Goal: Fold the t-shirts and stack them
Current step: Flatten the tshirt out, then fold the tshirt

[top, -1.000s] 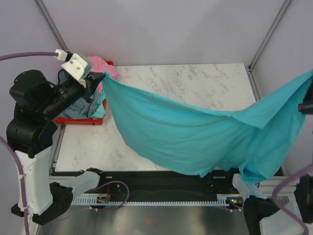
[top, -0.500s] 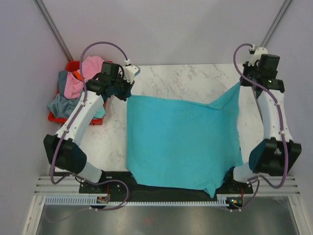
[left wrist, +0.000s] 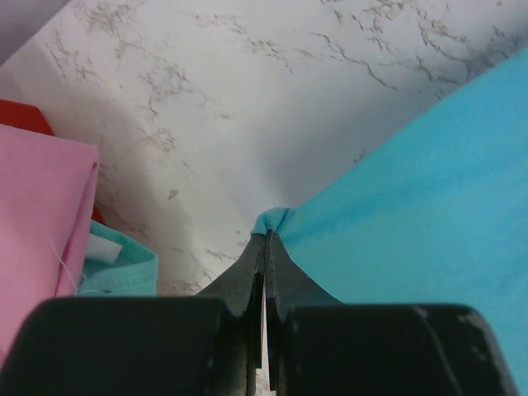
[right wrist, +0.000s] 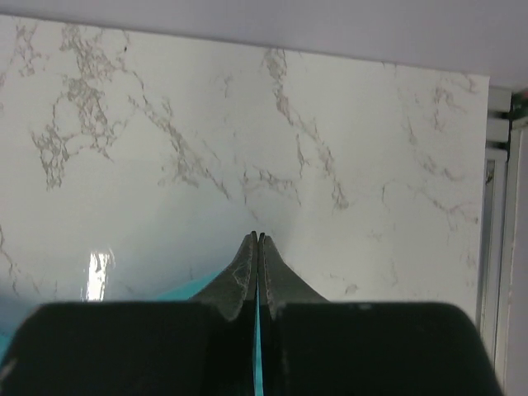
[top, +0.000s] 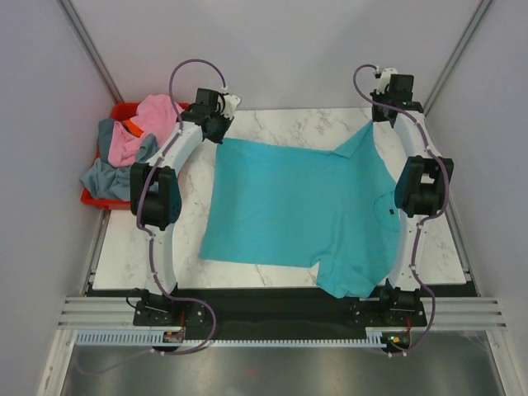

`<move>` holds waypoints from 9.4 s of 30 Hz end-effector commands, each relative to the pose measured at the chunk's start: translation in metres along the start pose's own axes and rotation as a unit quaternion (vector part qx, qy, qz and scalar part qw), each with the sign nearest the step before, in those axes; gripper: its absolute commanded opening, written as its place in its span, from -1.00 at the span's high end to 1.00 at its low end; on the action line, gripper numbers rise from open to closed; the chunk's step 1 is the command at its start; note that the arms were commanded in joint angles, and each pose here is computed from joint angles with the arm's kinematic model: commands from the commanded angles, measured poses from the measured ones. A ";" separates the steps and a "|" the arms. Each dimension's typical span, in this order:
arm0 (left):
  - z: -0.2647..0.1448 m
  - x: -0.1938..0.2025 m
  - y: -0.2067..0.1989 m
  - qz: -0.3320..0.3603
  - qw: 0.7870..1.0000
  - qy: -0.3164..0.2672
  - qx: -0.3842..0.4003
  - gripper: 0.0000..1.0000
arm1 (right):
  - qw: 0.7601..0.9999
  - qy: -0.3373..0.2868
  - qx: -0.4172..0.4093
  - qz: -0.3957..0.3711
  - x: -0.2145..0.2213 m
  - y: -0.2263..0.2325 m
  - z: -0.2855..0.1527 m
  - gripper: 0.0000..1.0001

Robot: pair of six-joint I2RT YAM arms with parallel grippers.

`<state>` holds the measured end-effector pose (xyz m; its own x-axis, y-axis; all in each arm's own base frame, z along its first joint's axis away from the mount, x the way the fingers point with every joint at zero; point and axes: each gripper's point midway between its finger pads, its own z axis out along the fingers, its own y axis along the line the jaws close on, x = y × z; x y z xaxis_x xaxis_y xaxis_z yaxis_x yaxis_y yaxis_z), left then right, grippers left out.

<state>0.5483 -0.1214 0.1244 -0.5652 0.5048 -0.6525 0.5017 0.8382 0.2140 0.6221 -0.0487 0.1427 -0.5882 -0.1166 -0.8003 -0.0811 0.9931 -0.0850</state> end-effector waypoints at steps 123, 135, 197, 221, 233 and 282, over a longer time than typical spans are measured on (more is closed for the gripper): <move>-0.072 0.067 -0.033 -0.105 0.990 0.078 0.051 -0.01 | 0.992 0.023 -0.111 -0.052 0.052 0.100 -0.167 -0.19; -0.086 0.098 -0.087 -0.188 0.955 0.135 0.187 0.12 | 0.980 0.063 -0.186 -0.023 0.068 0.141 -0.133 -0.17; -0.009 0.076 -0.067 -0.146 0.961 0.153 0.180 0.24 | 0.978 0.143 -0.153 -0.004 0.136 0.130 -0.054 -0.03; -0.080 0.100 -0.096 -0.149 0.949 0.172 0.219 0.29 | 0.982 0.123 -0.141 0.012 0.116 0.112 -0.053 -0.03; -0.044 0.098 -0.092 -0.159 0.946 0.177 0.219 0.31 | 0.980 0.139 -0.137 -0.048 0.132 0.108 -0.118 0.03; 0.022 0.123 -0.076 -0.154 0.947 0.225 0.169 0.28 | 0.968 0.195 -0.127 0.099 0.173 0.071 -0.024 0.11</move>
<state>0.4417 -0.1367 0.0215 -0.9044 0.3452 -0.2507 0.4103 0.8648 -0.2894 0.4914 -0.0111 0.0252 -0.8532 0.0115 -0.5214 -0.1035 0.9761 0.1910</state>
